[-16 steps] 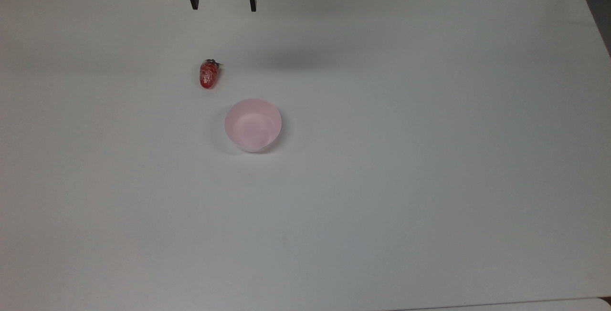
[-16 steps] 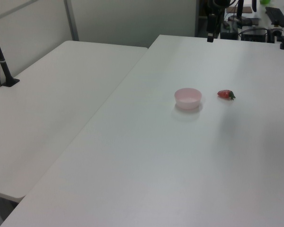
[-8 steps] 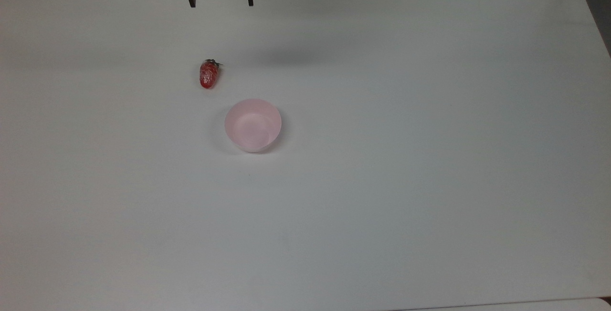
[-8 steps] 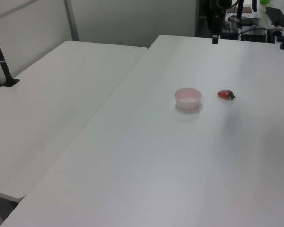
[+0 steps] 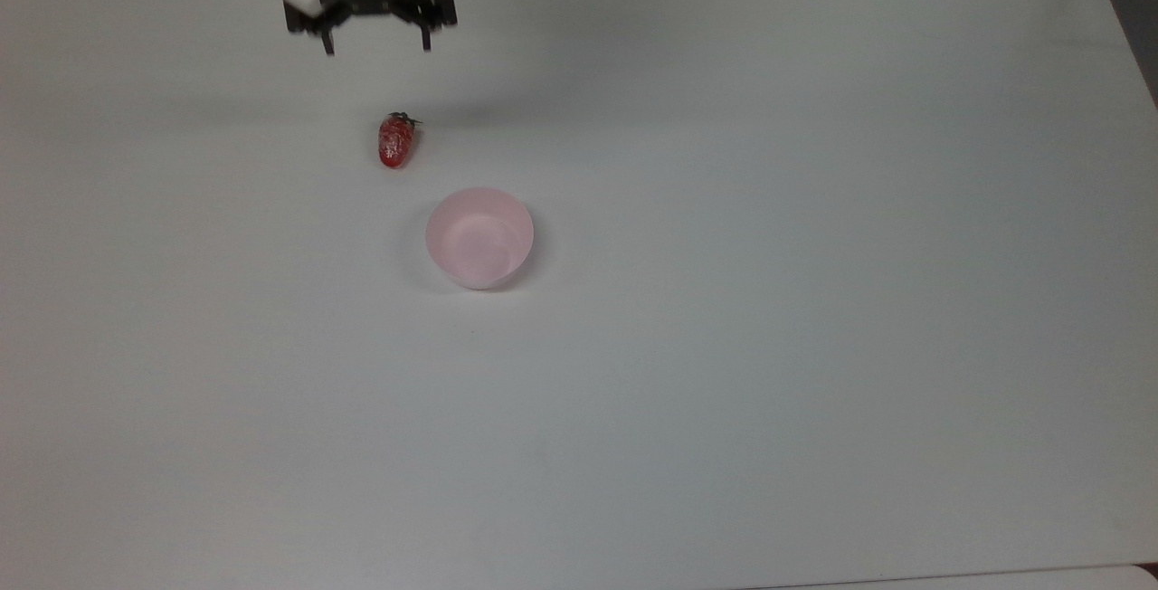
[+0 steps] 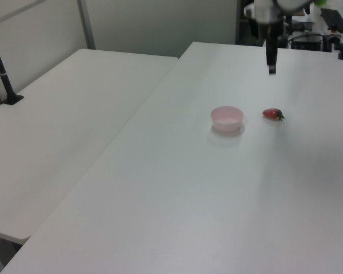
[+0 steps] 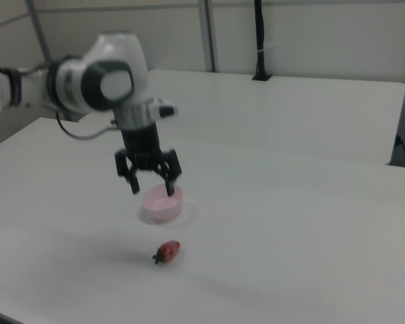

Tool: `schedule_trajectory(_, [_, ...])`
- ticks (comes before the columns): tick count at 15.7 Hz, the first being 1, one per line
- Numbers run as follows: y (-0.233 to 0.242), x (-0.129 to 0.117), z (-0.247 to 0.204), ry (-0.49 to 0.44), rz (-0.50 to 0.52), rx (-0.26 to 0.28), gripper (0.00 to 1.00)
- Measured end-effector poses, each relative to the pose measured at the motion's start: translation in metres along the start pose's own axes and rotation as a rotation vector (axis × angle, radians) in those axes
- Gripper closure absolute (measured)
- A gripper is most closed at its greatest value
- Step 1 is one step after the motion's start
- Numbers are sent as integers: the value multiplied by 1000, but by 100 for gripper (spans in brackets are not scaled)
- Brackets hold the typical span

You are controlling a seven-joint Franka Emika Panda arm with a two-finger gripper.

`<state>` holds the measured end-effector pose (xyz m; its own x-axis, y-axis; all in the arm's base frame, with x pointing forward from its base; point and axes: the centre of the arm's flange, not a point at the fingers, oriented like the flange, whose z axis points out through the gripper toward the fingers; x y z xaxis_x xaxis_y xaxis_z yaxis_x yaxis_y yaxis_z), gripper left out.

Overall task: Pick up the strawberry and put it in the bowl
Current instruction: 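Move the open gripper down over the red strawberry, then close the gripper on the strawberry and lift it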

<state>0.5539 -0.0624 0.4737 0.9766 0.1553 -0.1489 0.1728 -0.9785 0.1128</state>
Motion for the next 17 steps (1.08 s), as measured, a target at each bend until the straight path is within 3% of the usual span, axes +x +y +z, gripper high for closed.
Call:
schedule_trajectory(3, [0, 1, 75, 20, 100, 7, 0])
schedule_trajectory(6, [0, -2, 122, 6, 160, 17, 0])
schedule_trajectory(12, [12, -2, 163, -64, 219, 33, 2])
schedule_trajectory(17, [9, 9, 176, -25, 300, 27, 7])
